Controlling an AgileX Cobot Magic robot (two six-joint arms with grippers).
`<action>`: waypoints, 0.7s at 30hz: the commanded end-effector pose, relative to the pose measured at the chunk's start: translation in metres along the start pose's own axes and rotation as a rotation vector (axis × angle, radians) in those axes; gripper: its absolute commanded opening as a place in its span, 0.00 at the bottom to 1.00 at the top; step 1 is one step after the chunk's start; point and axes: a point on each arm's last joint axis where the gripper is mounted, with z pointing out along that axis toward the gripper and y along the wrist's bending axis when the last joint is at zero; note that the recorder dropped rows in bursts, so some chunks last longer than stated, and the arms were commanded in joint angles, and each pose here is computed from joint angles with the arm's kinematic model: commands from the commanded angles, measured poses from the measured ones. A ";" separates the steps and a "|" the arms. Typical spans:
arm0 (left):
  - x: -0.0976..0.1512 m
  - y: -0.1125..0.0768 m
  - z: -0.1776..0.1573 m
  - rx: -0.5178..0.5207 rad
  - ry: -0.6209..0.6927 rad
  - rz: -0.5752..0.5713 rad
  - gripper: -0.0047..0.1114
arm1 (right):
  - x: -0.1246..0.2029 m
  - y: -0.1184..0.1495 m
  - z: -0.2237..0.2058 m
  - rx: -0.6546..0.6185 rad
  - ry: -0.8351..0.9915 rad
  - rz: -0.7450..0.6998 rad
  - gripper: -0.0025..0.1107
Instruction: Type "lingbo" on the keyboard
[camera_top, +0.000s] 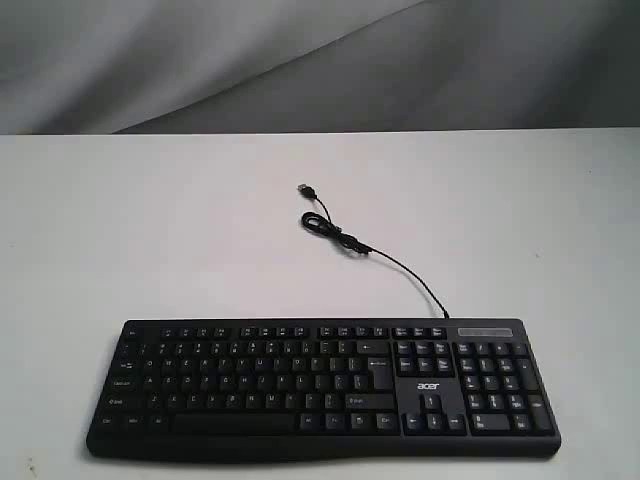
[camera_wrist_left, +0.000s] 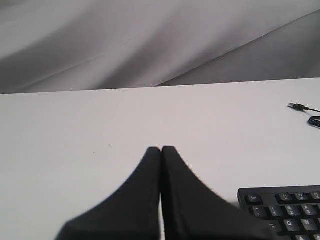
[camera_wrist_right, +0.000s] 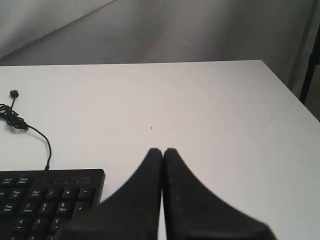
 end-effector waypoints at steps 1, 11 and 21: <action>0.001 0.000 0.000 0.000 -0.008 -0.002 0.04 | 0.001 -0.001 0.000 0.012 -0.003 -0.006 0.02; 0.001 0.000 0.000 0.000 -0.008 -0.002 0.04 | -0.009 -0.001 0.000 0.017 -0.107 -0.009 0.02; 0.001 0.000 0.000 0.000 -0.008 -0.002 0.04 | -0.042 -0.003 -0.011 0.035 -0.499 -0.011 0.02</action>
